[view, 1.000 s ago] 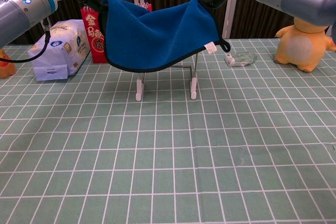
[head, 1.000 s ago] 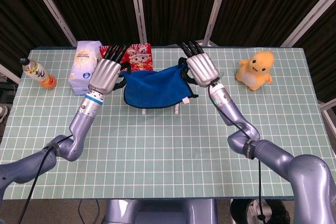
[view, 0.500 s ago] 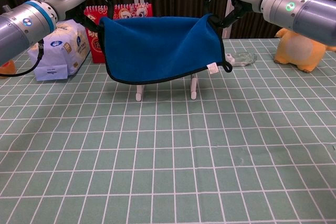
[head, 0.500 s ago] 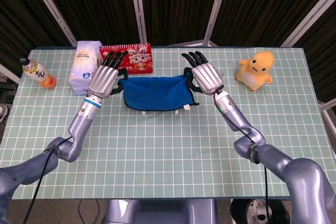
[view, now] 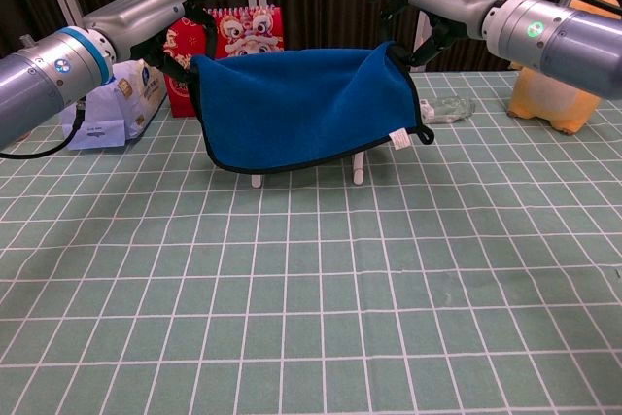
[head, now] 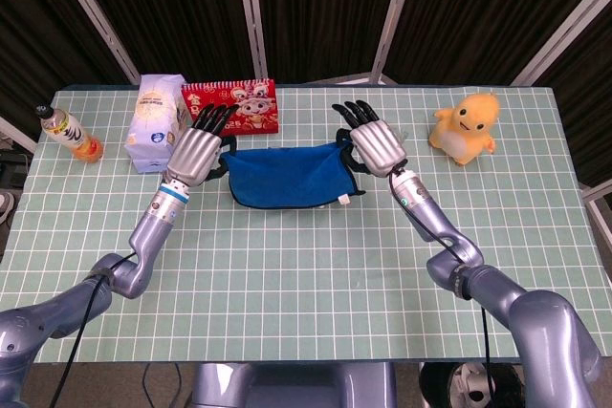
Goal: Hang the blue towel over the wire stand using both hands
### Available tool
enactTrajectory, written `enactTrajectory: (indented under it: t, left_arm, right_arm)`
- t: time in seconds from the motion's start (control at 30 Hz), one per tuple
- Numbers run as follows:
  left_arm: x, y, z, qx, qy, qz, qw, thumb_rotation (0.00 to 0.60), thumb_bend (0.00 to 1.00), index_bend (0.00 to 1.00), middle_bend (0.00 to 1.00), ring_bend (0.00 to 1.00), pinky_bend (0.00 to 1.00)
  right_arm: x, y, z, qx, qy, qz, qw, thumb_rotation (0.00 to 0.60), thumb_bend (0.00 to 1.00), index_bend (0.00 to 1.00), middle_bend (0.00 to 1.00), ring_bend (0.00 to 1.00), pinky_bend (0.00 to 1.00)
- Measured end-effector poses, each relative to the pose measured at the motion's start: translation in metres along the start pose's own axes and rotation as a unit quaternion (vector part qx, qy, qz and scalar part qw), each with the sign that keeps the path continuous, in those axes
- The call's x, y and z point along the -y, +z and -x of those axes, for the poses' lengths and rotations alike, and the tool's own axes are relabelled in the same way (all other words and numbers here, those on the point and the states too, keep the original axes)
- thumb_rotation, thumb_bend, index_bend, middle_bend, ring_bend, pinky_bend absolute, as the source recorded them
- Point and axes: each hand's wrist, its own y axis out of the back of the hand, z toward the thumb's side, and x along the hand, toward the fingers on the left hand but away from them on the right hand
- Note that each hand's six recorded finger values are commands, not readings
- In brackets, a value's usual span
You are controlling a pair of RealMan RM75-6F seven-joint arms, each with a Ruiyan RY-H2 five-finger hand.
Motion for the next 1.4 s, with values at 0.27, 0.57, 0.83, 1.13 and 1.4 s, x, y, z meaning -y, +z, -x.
enactTrajectory:
  t: [0.27,0.57,0.83,1.13,1.4]
  left_arm:
    - [0.004,-0.003,0.000,-0.002,-0.001,0.002,1.0000,0.600,0.50,0.80,0.00,0.00,0.00]
    - [0.008,-0.004,0.000,-0.004,-0.006,0.004,1.0000,0.600,0.50,0.80,0.00,0.00,0.00]
    - [0.009,-0.005,0.001,-0.003,-0.010,0.006,0.9999,0.600,0.30,0.21,0.00,0.00,0.00]
    - [0.008,-0.010,0.001,-0.011,-0.020,0.011,0.9997,0.600,0.06,0.00,0.00,0.00,0.00]
    - [0.005,-0.024,0.006,-0.029,-0.026,0.006,0.9992,0.600,0.02,0.00,0.00,0.00,0.00]
  right_arm:
    - [0.003,0.000,0.000,-0.001,0.002,0.003,1.0000,0.600,0.57,0.66,0.06,0.00,0.00]
    - [0.006,-0.001,-0.001,0.001,0.004,0.002,1.0000,0.600,0.54,0.66,0.06,0.00,0.00]
    - [0.009,-0.001,-0.005,-0.009,0.016,0.002,0.9998,0.600,0.21,0.20,0.04,0.00,0.00]
    - [0.007,0.003,-0.009,-0.020,0.016,-0.014,0.9996,0.600,0.06,0.05,0.00,0.00,0.00]
    - [0.002,0.002,-0.017,-0.022,0.013,-0.020,0.9995,0.600,0.06,0.05,0.00,0.00,0.00]
